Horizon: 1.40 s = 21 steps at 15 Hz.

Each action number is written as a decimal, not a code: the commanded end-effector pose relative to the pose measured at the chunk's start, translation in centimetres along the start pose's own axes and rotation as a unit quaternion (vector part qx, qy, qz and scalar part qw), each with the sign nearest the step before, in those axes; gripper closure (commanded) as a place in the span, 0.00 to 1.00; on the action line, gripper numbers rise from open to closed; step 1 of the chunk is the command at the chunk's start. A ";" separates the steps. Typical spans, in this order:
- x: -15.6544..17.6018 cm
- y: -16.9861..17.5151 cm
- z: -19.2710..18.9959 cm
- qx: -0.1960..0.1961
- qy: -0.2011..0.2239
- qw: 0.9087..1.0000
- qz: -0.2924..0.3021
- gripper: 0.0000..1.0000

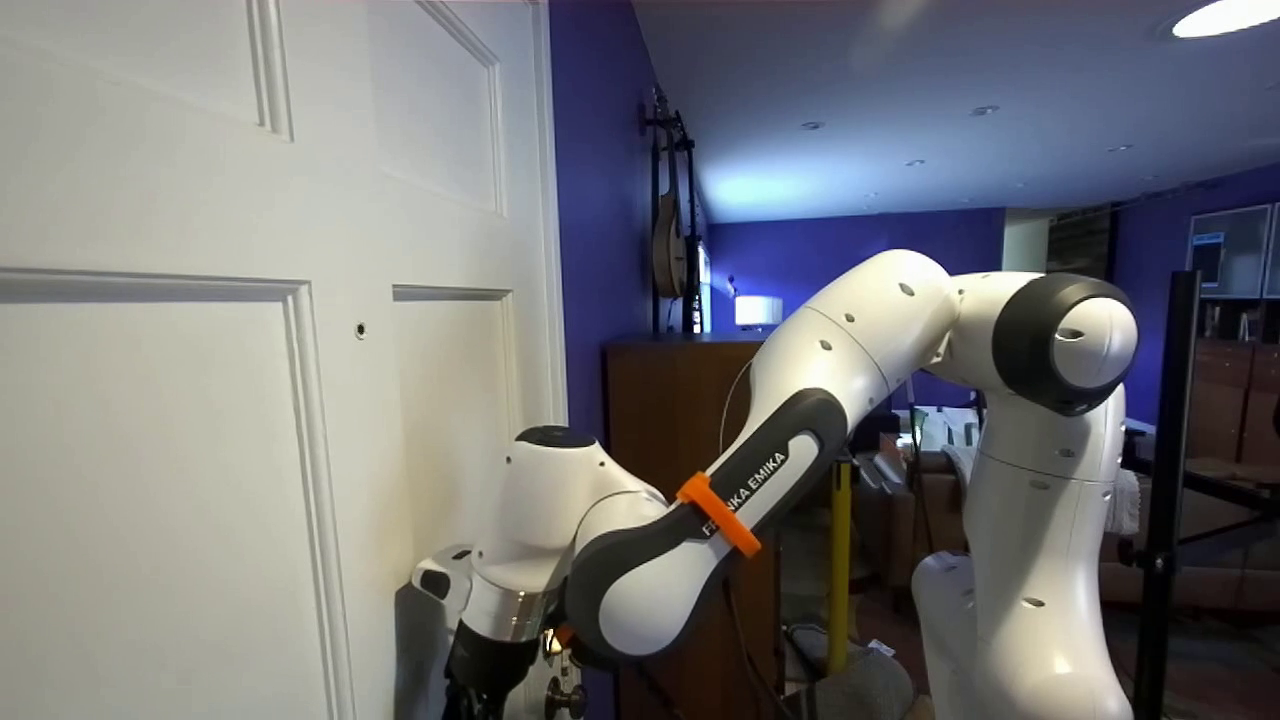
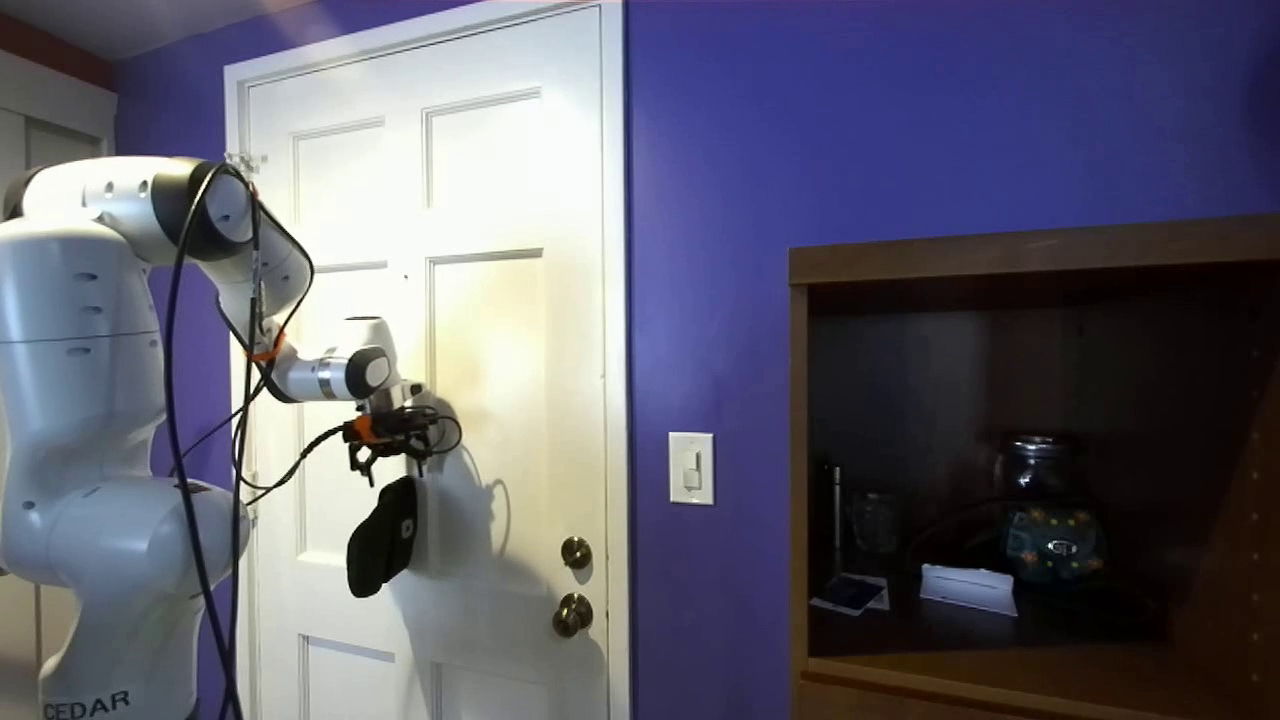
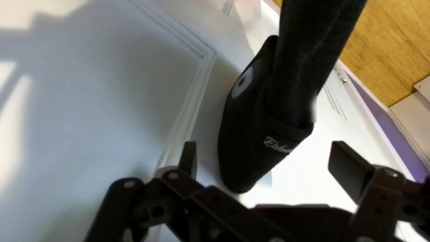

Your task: Hang the head sock on the door

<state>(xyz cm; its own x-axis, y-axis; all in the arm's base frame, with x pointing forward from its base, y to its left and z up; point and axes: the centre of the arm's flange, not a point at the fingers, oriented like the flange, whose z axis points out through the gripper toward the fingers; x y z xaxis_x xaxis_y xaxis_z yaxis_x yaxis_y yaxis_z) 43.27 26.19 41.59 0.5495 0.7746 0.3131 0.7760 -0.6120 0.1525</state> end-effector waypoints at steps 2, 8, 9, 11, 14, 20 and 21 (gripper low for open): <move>0.2 -1.4 -4.3 -0.013 0.030 0.999 0.039 0.00; 0.6 -2.1 -11.0 -0.019 0.051 0.994 0.096 0.00; 0.5 -1.9 -12.3 -0.020 0.056 0.991 0.117 0.00; 0.4 -1.7 -14.6 -0.017 0.068 0.987 0.147 0.00; 0.2 -1.4 -17.7 -0.019 0.082 0.977 0.196 0.00; -0.3 -1.0 -22.0 -0.011 0.105 0.951 0.291 0.00; -0.4 -1.0 -22.5 -0.009 0.108 0.947 0.302 0.00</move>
<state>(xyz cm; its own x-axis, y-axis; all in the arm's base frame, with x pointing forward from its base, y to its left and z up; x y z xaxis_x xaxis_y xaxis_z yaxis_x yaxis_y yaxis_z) 36.23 23.53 60.72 0.7819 0.3226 0.5334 0.4036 -0.9141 -0.0386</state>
